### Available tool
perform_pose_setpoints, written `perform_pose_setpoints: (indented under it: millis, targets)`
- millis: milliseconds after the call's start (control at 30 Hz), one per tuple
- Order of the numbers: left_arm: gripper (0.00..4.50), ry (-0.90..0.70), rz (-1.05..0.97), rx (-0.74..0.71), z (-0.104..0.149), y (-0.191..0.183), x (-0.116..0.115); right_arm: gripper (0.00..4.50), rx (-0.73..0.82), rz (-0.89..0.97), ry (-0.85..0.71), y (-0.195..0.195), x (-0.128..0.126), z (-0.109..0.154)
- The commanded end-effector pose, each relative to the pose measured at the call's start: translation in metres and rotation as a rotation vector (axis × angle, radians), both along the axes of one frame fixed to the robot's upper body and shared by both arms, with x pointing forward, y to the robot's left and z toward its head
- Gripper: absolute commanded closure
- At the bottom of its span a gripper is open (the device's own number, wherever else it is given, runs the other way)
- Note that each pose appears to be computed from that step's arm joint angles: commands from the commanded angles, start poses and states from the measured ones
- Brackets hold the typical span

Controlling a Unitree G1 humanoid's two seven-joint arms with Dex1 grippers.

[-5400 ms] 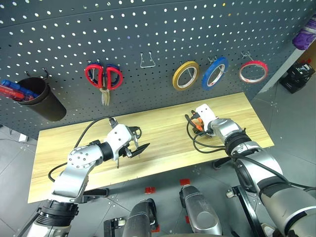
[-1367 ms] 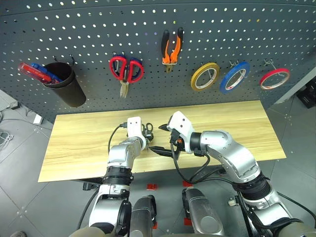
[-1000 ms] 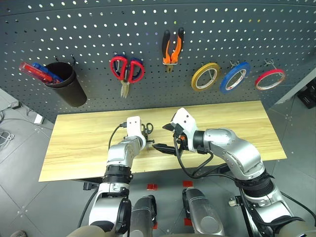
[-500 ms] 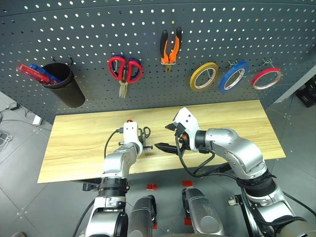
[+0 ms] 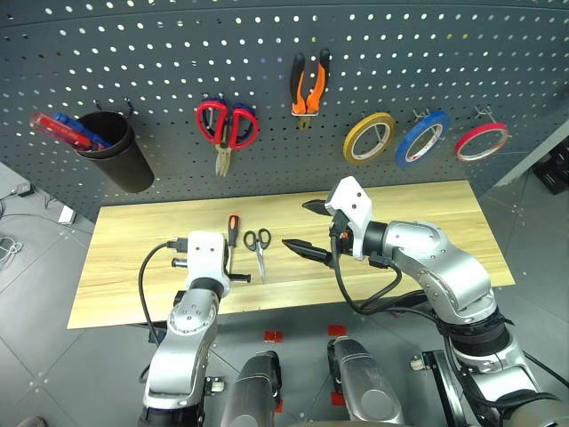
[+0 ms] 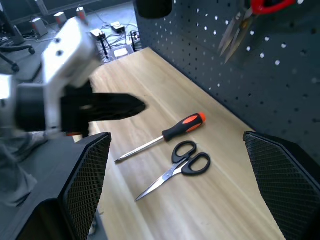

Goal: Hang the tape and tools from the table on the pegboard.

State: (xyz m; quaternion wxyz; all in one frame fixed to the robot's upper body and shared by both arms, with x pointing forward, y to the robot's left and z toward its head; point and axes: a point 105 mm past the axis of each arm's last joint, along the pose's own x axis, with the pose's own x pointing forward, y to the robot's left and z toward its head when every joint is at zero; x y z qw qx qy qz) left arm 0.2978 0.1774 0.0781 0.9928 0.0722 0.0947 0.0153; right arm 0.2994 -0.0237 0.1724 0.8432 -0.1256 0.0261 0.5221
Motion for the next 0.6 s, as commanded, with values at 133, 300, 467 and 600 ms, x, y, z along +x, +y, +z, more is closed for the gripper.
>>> perform_pose_setpoints:
  millis: [133,300,467,600]
  targets:
    - [3.62,0.091,-0.008,-0.088,-0.005,-0.016,0.007,0.00,-0.013,0.044,-0.005,0.002,-0.008,0.000]
    - [2.00,0.197,-0.021,-0.160,-0.016,-0.033,0.027,0.00,-0.107,0.075,0.073,0.000,-0.016,-0.021]
    - [0.74,0.308,-0.035,-0.216,-0.028,-0.050,0.046,0.00,-0.133,0.080,0.095,0.000,-0.019,-0.027]
    - [0.74,0.386,-0.007,-0.224,-0.038,-0.055,0.056,0.00,-0.134,0.076,0.105,0.000,-0.019,-0.028]
